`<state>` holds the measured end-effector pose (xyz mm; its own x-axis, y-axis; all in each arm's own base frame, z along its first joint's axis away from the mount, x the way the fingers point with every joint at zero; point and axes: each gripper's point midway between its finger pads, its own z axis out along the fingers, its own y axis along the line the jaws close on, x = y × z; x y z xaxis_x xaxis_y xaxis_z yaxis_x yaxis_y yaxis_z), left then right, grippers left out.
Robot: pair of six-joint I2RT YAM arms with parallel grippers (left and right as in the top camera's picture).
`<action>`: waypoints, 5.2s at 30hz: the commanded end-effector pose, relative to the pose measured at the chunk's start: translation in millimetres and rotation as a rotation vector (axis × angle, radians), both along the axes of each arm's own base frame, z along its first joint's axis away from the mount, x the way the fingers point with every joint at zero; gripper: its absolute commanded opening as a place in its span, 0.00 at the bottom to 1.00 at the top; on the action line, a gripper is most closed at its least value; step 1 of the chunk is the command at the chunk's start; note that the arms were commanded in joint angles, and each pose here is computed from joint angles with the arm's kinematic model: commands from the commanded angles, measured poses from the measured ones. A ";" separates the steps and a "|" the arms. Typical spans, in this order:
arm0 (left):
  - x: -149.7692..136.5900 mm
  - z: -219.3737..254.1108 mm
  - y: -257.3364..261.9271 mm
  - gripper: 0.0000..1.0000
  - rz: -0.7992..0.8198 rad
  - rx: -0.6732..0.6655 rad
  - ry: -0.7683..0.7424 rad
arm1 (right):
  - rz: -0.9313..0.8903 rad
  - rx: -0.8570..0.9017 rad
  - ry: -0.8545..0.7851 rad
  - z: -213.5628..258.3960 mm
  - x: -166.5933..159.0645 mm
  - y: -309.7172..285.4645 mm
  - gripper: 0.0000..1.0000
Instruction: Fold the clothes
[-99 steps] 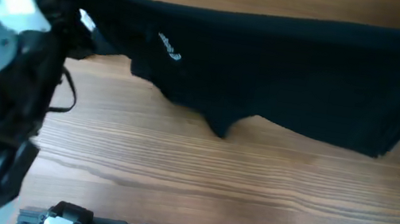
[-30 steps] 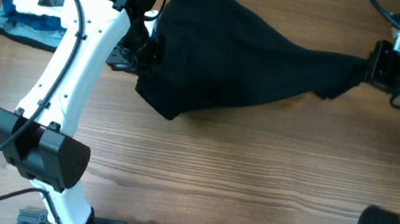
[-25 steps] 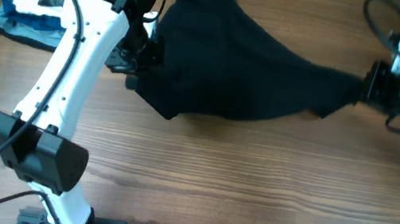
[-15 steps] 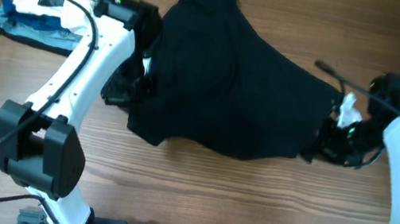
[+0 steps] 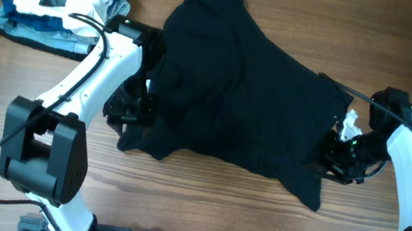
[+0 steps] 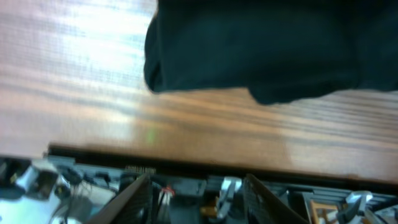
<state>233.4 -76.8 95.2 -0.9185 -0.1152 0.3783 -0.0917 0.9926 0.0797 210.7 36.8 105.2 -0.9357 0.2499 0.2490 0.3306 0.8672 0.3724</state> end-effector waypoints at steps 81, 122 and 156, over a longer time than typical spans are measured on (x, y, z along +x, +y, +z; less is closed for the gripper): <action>127.7 -51.6 64.1 0.70 0.305 -0.143 -0.502 | -0.010 -0.221 -0.776 42.0 303.5 -35.7 0.66; 106.8 -123.2 161.0 0.04 0.352 0.169 -0.552 | 0.073 0.007 -0.503 21.8 234.5 5.5 1.00; -40.2 -60.7 -56.1 0.68 -0.187 -0.191 -0.088 | -0.271 -0.340 -0.350 115.8 84.2 -44.4 1.00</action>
<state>196.0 -136.9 44.0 -0.9364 0.1185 0.3303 0.0582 0.9806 -0.1871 294.3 -6.3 225.4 -0.8334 0.5140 -0.2029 0.4691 0.8521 0.2320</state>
